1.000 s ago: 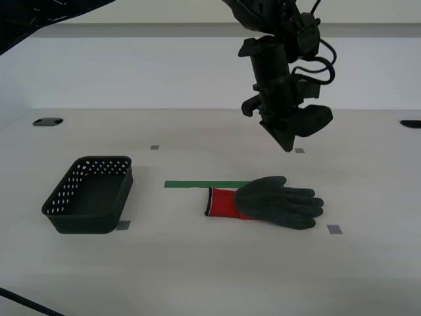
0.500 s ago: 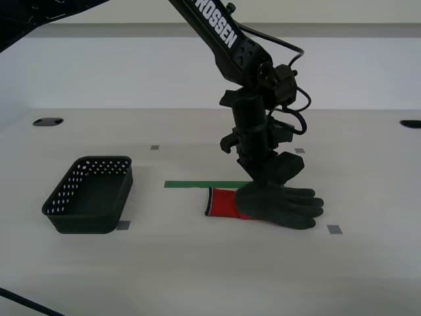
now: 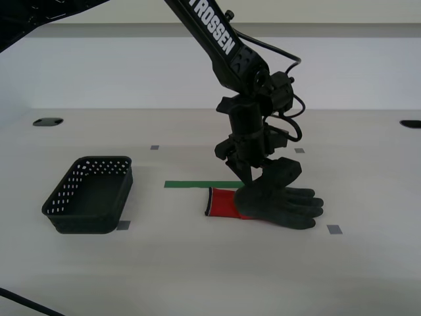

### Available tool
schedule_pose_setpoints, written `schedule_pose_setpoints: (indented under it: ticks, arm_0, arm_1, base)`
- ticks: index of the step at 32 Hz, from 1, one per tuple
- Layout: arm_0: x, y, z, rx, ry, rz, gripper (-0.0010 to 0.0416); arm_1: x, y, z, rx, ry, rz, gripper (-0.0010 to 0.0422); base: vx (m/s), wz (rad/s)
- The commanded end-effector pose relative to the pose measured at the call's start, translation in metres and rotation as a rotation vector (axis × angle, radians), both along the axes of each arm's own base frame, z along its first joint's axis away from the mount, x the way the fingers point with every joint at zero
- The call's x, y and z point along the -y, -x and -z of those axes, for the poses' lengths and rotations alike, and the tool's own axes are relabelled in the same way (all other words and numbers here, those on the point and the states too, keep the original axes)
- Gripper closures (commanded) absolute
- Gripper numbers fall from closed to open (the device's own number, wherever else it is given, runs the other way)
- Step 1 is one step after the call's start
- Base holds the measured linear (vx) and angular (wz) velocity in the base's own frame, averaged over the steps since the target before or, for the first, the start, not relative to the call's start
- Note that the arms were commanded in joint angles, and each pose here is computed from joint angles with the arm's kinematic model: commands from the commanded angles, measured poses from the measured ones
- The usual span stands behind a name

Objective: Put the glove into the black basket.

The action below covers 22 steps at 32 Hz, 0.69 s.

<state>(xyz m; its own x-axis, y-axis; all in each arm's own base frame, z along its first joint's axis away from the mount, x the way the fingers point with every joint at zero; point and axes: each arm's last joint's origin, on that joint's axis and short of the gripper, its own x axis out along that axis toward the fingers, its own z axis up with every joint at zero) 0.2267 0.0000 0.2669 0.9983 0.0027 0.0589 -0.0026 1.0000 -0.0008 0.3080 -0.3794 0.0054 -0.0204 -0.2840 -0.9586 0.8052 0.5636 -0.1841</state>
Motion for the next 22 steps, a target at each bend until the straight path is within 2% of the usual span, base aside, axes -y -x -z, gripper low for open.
schedule_pose_setpoints:
  ticks: [1,6,8,11,14,15,16,17,18,19,22]
  arm_0:
    - [0.0,0.0,-0.001,0.006,0.0,-0.001,0.0405]
    - [0.0,0.0,-0.001,0.006,0.0,-0.001,0.0405]
    - [0.0,0.0,-0.001,0.007,0.0,-0.001,0.0405]
    - [0.0,0.0,-0.001,0.007,0.0,-0.001,0.0405]
    - [0.0,0.0,0.0,0.003,0.0,-0.001,0.0405]
    - [0.0,0.0,0.0,-0.002,0.0,0.0,0.0405]
    - [0.0,0.0,0.0,-0.002,0.0,0.0,0.0405]
    - [0.0,0.0,0.0,-0.002,0.0,0.0,0.0405]
    - [0.0,0.0,0.0,-0.002,0.0,-0.001,0.0405]
    - [0.0,0.0,0.0,-0.002,0.0,0.0,0.0405]
    - [0.0,0.0,0.0,-0.002,0.0,-0.001,0.0405]
  arm_1:
    - [-0.004,0.002,0.008,0.037,-0.027,-0.036,0.014]
    - [-0.002,0.0,0.007,0.058,-0.013,-0.043,0.0163]
    - [-0.003,0.004,0.027,0.037,-0.046,-0.034,0.0191]
    - [-0.004,0.009,0.05,-0.025,-0.101,-0.037,0.0208]
    - [-0.004,0.01,0.052,-0.021,-0.109,-0.036,0.0227]
    - [-0.002,0.008,0.049,-0.016,-0.106,-0.035,0.0254]
    - [0.0,0.006,0.046,-0.013,-0.104,-0.029,0.0306]
    - [0.001,0.006,0.044,-0.012,-0.103,-0.028,0.0335]
    - [0.003,0.004,0.041,-0.011,-0.098,-0.021,0.0398]
    - [0.004,0.003,0.039,-0.01,-0.096,-0.01,0.0421]
    - [0.009,-0.001,0.027,-0.014,-0.102,-0.01,0.0413]
  base:
    - [0.0,0.0]
    - [0.0,0.0]
    - [0.0,0.0]
    - [0.0,0.0]
    - [0.0,0.0]
    - [0.0,0.0]
    - [0.0,0.0]
    - [0.0,0.0]
    - [0.0,0.0]
    - [0.0,0.0]
    - [0.0,0.0]
